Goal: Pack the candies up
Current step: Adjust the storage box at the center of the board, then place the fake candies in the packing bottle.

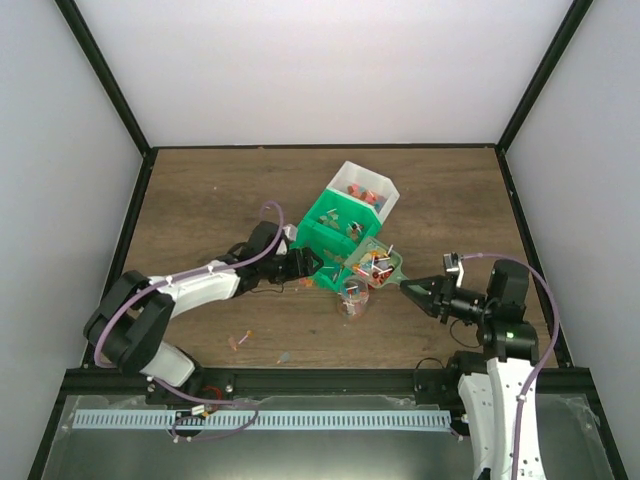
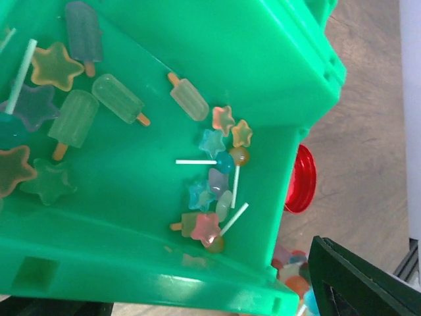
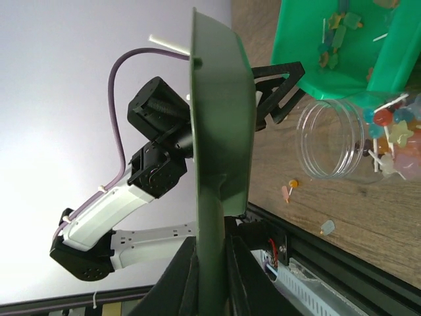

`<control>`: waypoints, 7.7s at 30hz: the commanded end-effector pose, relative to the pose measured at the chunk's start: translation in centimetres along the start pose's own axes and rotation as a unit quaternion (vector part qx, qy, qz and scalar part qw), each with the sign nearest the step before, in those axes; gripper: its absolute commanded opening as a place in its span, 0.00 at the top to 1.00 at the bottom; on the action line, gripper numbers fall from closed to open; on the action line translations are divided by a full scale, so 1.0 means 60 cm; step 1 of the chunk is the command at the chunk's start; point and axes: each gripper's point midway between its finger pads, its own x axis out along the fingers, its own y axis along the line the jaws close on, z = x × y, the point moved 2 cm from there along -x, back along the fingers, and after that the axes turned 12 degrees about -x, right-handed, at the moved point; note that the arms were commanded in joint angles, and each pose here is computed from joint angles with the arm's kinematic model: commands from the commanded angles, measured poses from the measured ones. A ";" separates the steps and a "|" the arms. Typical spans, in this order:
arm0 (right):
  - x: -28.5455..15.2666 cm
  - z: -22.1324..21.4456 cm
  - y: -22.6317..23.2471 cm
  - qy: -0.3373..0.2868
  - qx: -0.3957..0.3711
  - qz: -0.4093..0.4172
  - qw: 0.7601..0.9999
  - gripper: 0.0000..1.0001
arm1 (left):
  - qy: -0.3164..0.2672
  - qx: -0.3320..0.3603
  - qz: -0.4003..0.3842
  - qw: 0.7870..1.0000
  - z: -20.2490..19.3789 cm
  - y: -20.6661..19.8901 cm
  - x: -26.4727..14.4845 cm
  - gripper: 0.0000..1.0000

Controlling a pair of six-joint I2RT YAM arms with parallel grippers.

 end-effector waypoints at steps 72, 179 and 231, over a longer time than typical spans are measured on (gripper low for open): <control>-0.023 0.028 0.023 0.001 -0.048 -0.114 0.992 0.99 | -0.055 0.109 0.197 0.973 0.352 -0.065 0.027 0.35; -0.036 -0.048 -0.033 0.048 -0.052 -0.175 0.982 0.99 | 0.064 0.075 0.111 0.989 -0.069 -0.006 -0.020 0.00; -0.044 0.004 0.013 0.037 -0.089 -0.200 0.975 0.99 | 0.074 0.088 0.112 0.987 -0.065 -0.011 0.002 0.00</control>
